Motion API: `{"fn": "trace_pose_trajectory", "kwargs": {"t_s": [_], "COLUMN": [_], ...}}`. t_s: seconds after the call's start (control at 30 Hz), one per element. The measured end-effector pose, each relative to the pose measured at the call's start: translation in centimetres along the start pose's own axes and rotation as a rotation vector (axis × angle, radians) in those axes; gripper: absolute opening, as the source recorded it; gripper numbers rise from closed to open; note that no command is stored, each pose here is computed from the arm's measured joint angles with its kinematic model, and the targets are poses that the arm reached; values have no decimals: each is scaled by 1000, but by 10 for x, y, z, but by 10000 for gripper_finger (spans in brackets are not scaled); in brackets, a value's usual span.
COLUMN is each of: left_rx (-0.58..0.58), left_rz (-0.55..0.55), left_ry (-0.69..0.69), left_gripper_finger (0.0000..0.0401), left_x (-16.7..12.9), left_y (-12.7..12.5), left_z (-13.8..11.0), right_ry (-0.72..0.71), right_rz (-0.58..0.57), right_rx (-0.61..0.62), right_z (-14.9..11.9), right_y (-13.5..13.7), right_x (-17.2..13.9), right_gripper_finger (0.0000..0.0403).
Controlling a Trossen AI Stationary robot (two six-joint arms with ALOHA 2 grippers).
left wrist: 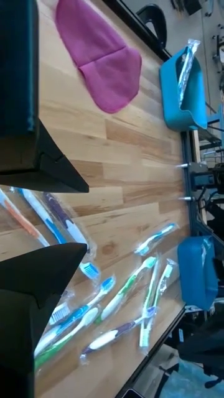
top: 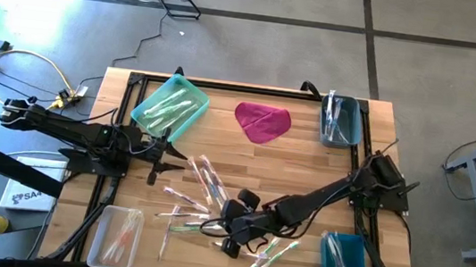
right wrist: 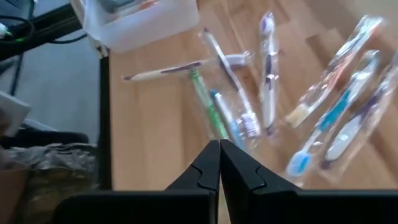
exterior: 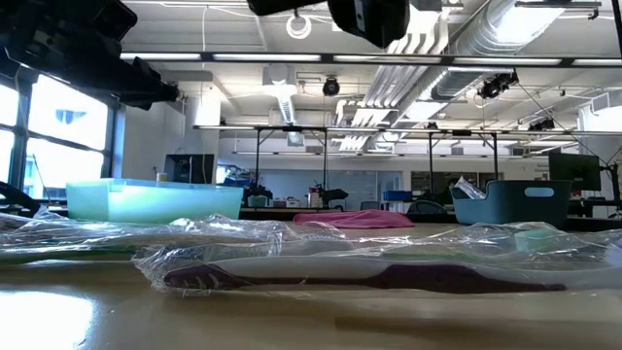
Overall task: Pick & Place Toothbrushes
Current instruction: Put the purple toothbrush to the dark blue bin bin
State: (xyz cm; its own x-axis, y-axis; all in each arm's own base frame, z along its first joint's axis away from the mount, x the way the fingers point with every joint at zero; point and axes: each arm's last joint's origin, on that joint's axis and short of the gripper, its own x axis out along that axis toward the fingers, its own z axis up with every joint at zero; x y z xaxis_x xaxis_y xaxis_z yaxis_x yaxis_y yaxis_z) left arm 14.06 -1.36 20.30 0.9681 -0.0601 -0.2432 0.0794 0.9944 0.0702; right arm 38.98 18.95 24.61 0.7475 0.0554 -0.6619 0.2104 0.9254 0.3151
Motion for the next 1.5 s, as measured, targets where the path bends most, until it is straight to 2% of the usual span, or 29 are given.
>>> {"fn": "trace_pose_trajectory", "kwargs": {"t_s": [0.4, 0.7, 0.83, 1.03, 1.23, 1.3, 1.4, 1.5], "left_rx": [6, -10, -11, -10, -9, -8, -7, -7], "left_rz": [2, 3, 3, 3, 3, 3, 3, 3], "left_ry": [0, -9, -8, -8, -7, -7, -7, -7], "left_gripper_finger": [136, 136, 136, 136, 136, 136, 136, 136], "left_x": [0, 1, 1, 1, 1, 1, 1, 1], "left_y": [0, 0, 0, 0, 0, 0, 0, 0], "left_z": [0, 1, 1, 1, 1, 1, 1, 1], "right_ry": [47, 155, 185, 261, 272, 256, 246, 244], "right_rz": [53, 43, 37, 12, 40, 18, 10, 8], "right_rx": [67, 107, 94, 83, 68, 65, 64, 63], "right_z": [-27, -51, -52, -58, -55, -54, -53, -53], "right_y": [26, 29, 34, 28, 27, 25, 24, 24], "right_x": [-3, 38, 51, 58, 59, 59, 59, 60], "right_gripper_finger": [4, 4, 4, 4, 4, 5, 17, 49]}}
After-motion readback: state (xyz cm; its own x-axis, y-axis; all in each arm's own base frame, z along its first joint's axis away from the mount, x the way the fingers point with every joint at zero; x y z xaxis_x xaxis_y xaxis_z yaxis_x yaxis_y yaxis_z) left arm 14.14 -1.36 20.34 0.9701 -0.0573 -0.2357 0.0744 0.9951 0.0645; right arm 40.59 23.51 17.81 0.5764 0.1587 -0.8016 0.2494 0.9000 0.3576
